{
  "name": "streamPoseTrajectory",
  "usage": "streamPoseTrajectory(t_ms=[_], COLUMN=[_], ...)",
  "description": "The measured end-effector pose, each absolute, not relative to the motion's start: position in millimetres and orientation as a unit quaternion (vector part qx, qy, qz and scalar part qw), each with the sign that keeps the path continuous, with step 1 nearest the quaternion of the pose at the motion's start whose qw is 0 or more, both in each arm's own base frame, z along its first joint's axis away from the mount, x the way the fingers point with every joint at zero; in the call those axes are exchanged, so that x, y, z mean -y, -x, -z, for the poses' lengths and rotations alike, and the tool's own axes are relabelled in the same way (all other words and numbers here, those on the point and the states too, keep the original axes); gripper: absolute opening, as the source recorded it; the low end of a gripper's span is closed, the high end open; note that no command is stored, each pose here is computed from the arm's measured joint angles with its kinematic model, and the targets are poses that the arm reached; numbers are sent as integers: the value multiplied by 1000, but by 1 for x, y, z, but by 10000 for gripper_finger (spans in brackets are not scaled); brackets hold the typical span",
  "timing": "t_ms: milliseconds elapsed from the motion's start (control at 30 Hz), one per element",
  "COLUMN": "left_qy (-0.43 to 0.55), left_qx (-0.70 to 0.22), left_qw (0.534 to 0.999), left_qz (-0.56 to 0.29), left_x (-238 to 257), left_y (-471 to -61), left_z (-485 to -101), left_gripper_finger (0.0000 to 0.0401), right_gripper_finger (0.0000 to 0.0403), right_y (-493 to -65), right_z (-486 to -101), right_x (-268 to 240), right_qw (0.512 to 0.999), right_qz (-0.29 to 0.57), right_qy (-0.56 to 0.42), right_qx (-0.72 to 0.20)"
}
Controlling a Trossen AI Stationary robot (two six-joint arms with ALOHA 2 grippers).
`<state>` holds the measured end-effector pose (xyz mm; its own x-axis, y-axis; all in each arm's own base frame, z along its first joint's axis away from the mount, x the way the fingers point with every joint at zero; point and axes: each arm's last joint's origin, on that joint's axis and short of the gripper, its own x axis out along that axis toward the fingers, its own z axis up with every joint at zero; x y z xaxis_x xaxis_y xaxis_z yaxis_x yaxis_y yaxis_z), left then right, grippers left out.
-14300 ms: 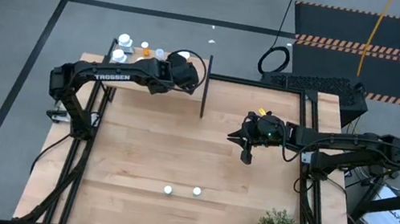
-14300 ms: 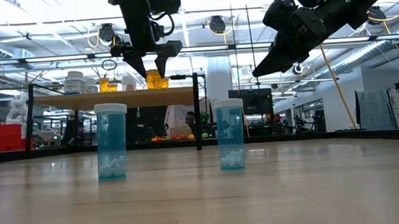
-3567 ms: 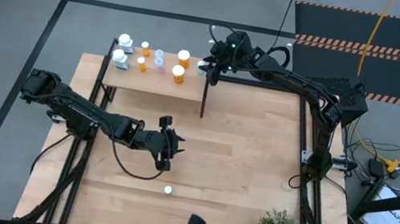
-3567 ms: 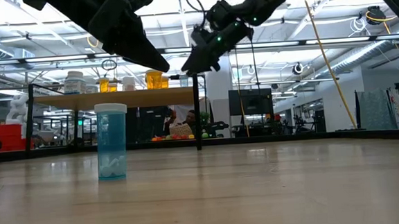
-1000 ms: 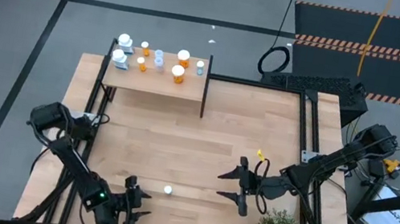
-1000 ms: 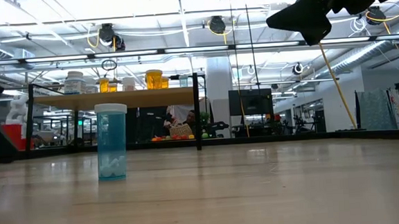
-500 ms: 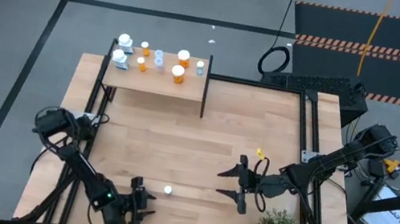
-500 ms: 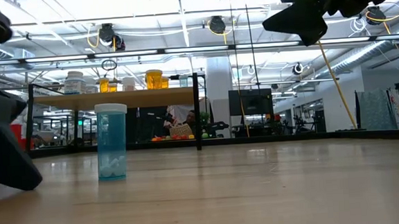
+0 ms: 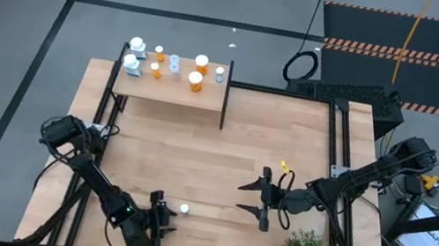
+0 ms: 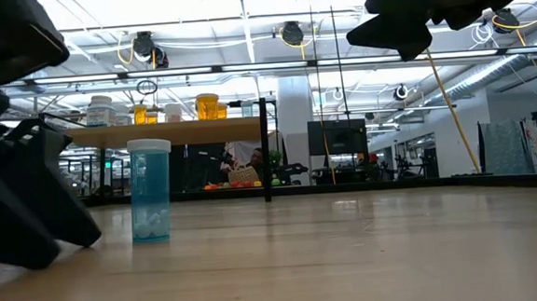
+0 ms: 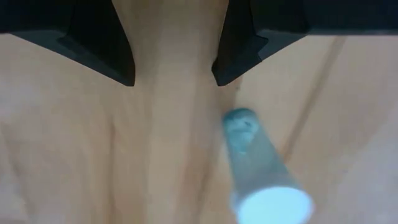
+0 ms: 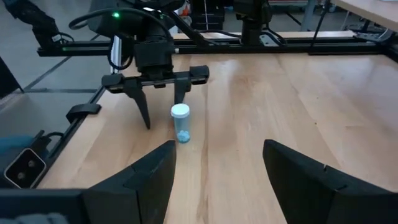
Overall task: Pick and place medicine bottles onto shelf by color
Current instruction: Put the blue pill bottle on the shelf aligned with the other blue pill bottle
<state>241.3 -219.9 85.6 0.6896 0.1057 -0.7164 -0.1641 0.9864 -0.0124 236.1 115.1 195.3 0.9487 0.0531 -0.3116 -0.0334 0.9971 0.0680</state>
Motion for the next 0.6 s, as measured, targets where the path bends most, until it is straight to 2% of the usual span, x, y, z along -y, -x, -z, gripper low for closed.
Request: streamPoseTrajectory(t_ms=[267, 600], left_qy=[43, 34], left_qx=[-335, -288], left_qw=[934, 954], left_qz=[-113, -78], left_x=[202, 179], left_y=[-233, -225], left_z=[-72, -61], left_gripper_finger=[227, 227], right_gripper_finger=[235, 235], right_y=[-236, -237], right_z=[-195, -198], right_x=[-115, -115], right_qw=[987, 988], right_qz=[-27, -33], right_qy=[2, 36], right_qx=[-157, -144])
